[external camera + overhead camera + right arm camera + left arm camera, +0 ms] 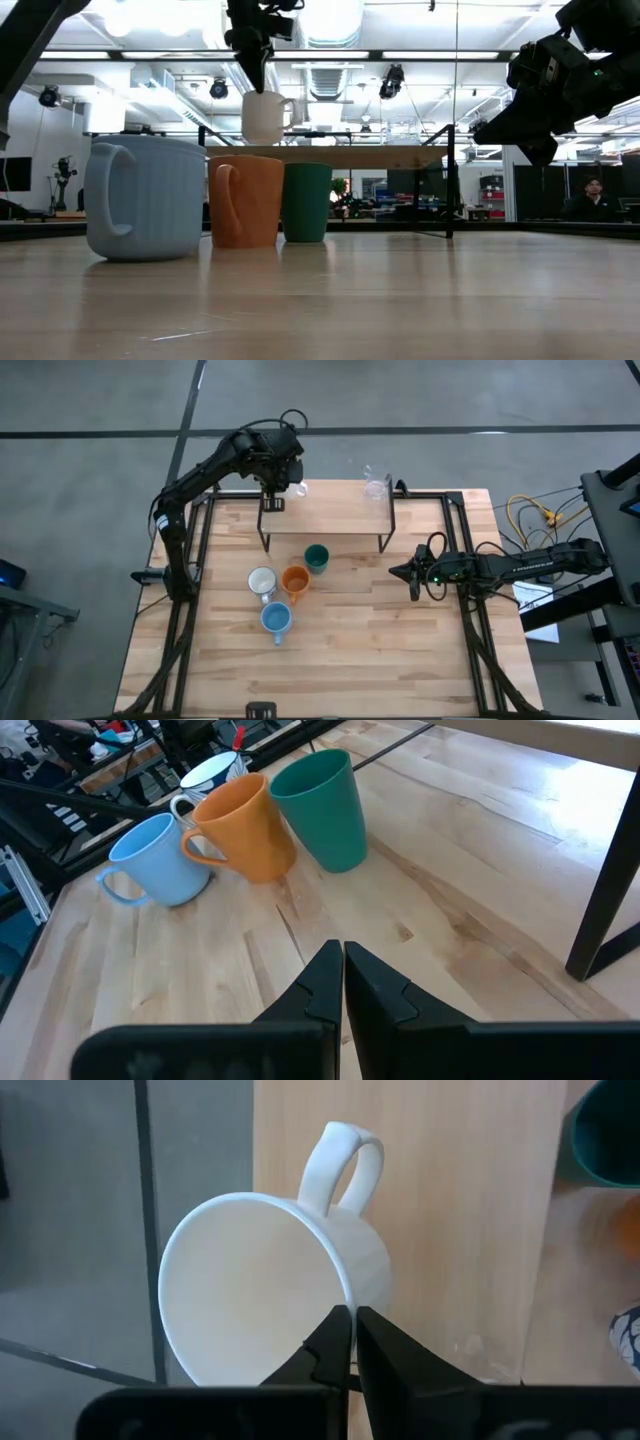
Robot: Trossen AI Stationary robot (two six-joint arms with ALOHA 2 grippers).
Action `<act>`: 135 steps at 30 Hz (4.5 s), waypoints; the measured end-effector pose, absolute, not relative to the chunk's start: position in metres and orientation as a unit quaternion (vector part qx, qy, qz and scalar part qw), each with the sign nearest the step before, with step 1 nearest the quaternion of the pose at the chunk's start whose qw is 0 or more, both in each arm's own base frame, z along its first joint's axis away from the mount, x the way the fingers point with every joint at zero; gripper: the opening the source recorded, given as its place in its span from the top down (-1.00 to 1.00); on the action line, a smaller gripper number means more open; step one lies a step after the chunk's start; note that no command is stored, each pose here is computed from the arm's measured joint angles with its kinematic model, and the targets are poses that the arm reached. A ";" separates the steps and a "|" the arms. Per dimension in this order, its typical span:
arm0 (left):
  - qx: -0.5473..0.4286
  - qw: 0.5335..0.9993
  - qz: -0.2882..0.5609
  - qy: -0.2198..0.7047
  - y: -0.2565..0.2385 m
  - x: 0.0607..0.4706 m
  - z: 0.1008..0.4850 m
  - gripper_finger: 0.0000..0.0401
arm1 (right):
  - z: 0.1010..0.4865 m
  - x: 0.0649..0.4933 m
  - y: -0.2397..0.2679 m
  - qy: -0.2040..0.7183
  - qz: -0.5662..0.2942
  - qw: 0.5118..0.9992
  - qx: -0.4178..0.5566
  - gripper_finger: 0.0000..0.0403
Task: Stack small to large cups/mugs on shelf
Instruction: Put the white mug on the shelf
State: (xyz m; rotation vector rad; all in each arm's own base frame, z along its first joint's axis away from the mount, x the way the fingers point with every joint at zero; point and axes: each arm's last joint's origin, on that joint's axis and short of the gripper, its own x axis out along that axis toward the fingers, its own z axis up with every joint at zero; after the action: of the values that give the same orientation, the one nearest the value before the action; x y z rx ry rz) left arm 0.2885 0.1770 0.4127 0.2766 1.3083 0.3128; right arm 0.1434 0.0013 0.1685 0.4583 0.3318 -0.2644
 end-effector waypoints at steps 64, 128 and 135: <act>0.062 0.782 0.148 0.602 0.201 0.286 0.387 1.00 | 0.169 0.143 0.002 0.166 -0.123 0.952 0.226 0.96; 0.034 0.780 0.145 0.608 0.201 0.287 0.380 0.62 | 0.169 0.144 0.002 0.167 -0.118 0.952 0.228 0.96; 0.042 0.774 0.157 0.612 0.203 0.285 0.380 0.61 | 0.169 0.144 0.002 0.166 -0.118 0.952 0.230 0.96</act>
State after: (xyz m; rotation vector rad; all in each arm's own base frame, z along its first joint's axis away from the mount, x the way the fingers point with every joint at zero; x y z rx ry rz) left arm 0.2853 0.2029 0.3799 0.0901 1.3264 0.3409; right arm 0.1436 0.0020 0.1687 0.4670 0.3380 -0.2395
